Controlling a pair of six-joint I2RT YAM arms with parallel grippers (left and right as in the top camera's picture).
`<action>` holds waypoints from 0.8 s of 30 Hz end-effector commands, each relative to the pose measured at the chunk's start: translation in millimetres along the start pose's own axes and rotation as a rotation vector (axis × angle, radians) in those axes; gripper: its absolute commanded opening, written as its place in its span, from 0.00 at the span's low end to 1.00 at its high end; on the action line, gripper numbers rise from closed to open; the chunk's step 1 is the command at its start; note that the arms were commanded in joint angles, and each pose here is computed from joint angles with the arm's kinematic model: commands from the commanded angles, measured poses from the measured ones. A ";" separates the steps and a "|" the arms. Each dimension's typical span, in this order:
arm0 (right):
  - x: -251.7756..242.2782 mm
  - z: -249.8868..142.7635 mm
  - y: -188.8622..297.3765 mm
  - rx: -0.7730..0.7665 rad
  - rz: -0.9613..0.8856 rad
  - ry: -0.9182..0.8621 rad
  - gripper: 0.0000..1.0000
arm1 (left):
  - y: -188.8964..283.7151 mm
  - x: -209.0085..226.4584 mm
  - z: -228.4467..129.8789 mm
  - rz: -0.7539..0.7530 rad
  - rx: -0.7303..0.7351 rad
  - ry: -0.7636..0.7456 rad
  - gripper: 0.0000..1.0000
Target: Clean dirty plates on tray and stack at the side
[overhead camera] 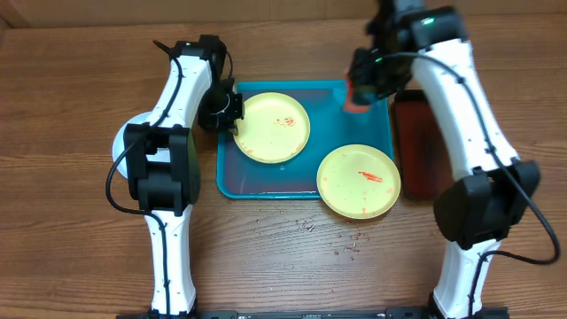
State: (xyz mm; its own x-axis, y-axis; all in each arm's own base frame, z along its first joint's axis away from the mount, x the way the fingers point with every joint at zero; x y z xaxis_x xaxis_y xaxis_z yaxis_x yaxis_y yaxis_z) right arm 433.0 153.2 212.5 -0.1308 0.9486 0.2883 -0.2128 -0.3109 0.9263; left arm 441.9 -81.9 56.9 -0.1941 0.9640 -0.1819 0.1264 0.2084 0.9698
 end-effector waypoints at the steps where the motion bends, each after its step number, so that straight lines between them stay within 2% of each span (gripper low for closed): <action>1: 28.0 -8.6 -22.7 0.023 0.078 0.059 0.04 | 8.9 -23.1 -3.4 -0.075 -0.008 -0.114 0.04; 7: 62.6 -9.0 -61.8 -0.039 0.123 0.102 0.04 | 11.5 -42.0 -10.0 -0.218 0.026 -0.167 0.04; 18: 38.5 -24.2 -133.6 0.045 -0.017 0.019 0.04 | 11.2 -40.5 -8.7 -0.206 0.020 -0.167 0.04; 24: 23.0 -34.2 -168.2 0.106 -0.073 0.006 0.04 | 9.4 -32.6 -7.1 -0.138 0.010 -0.142 0.04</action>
State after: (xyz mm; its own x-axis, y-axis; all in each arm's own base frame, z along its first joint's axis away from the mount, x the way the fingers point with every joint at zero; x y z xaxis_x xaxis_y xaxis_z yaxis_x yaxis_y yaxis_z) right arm 431.2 231.1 69.0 -0.1475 0.9562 0.2527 -0.1256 -0.2716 0.9542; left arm 437.4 -113.4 63.4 -0.0947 0.9318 -0.3504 0.1491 0.3613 0.9205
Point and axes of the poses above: each gripper's point midway between its finger pads, its own y axis back along the fingers, its own x axis along the line the jaws close on, z = x × y, the point moved 4 cm from there along y, back along the fingers, and after that the axes turned 7 degrees about y, right-handed, at the moved point
